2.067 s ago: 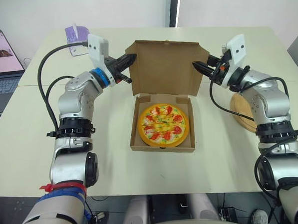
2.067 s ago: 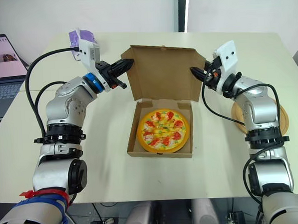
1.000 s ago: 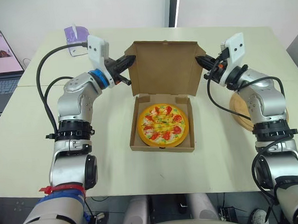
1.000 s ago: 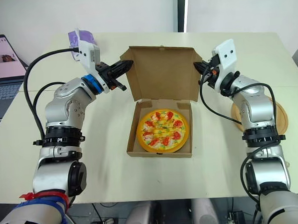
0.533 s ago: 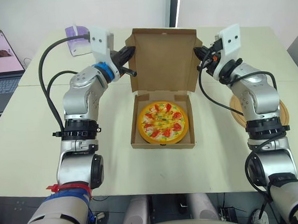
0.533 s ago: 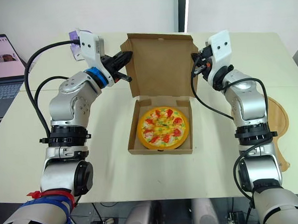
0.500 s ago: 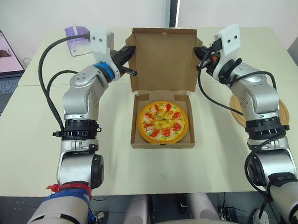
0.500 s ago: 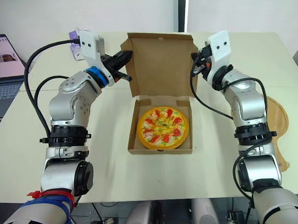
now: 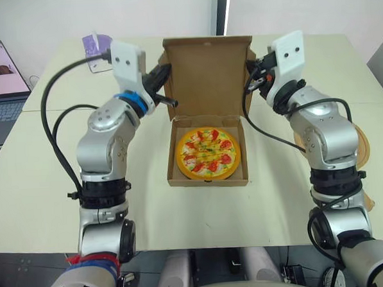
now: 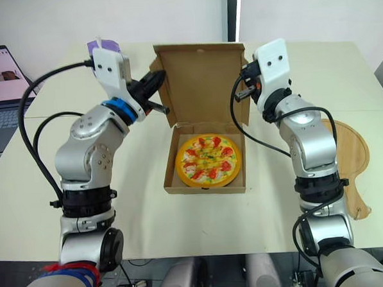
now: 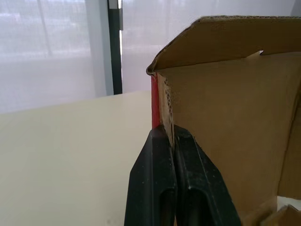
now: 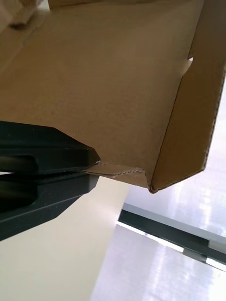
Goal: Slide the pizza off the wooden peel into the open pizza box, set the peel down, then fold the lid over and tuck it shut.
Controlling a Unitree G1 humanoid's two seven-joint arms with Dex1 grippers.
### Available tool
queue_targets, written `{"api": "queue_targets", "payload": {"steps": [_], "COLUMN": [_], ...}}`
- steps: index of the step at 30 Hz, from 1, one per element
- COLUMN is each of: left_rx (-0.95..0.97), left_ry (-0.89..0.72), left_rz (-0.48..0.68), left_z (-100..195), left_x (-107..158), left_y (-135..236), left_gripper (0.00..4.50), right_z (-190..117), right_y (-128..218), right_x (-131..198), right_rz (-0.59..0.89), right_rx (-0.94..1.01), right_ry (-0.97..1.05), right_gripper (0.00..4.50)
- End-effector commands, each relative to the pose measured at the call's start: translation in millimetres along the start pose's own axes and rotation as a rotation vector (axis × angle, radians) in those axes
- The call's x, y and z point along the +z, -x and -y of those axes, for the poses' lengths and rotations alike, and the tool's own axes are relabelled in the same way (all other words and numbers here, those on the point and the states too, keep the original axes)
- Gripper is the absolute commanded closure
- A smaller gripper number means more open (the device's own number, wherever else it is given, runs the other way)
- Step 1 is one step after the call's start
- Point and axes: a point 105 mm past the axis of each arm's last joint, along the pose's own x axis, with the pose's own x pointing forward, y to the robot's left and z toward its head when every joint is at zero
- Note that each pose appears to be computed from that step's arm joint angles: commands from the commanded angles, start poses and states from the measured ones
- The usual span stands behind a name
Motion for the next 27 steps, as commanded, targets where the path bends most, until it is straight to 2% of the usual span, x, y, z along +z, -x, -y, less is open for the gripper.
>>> {"api": "queue_targets", "payload": {"steps": [1,13,27], "left_rx": [-0.051,0.027,0.04], "left_ry": [-0.025,-0.051,-0.073], "left_rz": [0.072,0.123,0.112], "left_z": [25,34,43], "left_x": [16,20,1], "left_y": [1,21,44], "left_gripper": [4.5,4.5,4.5], "right_z": [-23,-34,-60], "right_y": [2,17,35], "right_x": [16,15,1], "right_rz": [0.066,0.071,0.033], "right_rx": [0.059,0.031,0.051], "right_ry": [0.008,-0.028,-0.115], "right_gripper": [4.47,4.47,4.47]}}
